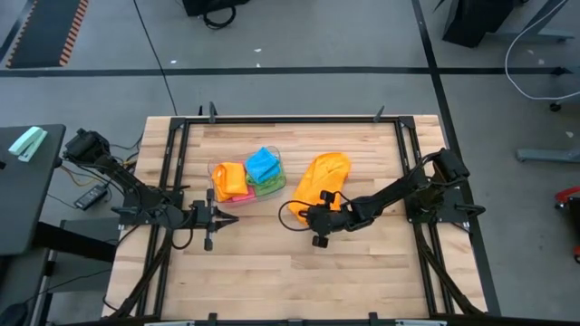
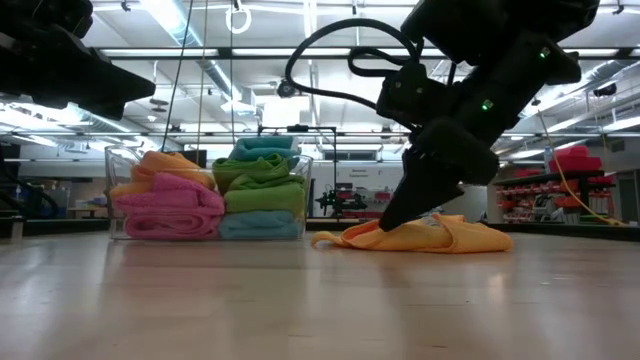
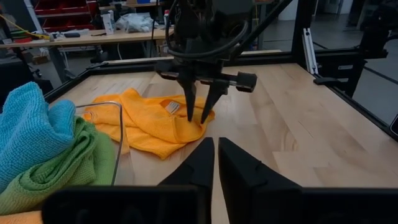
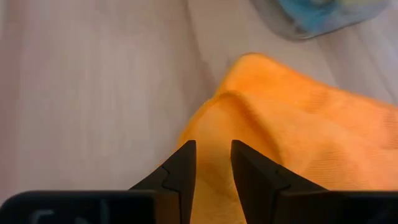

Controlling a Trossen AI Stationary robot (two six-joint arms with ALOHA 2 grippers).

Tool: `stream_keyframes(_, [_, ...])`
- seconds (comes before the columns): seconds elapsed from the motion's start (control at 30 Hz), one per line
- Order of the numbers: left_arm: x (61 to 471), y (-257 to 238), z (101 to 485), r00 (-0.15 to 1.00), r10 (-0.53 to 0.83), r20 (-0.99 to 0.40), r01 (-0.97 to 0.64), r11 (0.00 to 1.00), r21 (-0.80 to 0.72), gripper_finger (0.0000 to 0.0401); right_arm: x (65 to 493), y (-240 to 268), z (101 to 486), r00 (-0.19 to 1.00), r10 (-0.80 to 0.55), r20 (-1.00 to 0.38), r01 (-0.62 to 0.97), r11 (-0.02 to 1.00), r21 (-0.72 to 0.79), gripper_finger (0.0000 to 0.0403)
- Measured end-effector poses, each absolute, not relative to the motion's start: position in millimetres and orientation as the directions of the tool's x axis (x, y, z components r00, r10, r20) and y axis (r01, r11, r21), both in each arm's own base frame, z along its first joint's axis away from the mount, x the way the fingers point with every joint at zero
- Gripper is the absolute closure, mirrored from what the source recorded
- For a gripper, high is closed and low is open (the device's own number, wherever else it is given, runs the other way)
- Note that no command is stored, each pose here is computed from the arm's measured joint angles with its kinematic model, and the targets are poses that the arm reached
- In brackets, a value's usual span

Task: Fold microfiber towels
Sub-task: Fold the yellow microfiber towel

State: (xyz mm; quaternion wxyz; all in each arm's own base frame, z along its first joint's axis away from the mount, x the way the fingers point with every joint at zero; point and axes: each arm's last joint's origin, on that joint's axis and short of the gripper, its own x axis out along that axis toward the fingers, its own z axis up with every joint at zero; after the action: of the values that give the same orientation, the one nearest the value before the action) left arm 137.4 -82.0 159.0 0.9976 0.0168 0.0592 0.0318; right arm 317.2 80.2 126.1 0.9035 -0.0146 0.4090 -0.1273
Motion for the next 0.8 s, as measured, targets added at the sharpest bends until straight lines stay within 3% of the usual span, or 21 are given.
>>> stream_keyframes(0.23, [137.4,-82.0,159.0,0.991,0.065,-0.117,-0.061,0.997,0.037,0.0380,315.9,82.5,124.5,0.617,-0.161,-0.770,0.177,0.982,-0.063,0.0293])
stream_keyframes(0.8, [137.4,-82.0,159.0,0.991,0.065,-0.117,-0.061,0.997,0.037,0.0370,315.6,80.1,124.7,0.616,-0.232,-0.753,0.226,0.968,-0.114,0.0293])
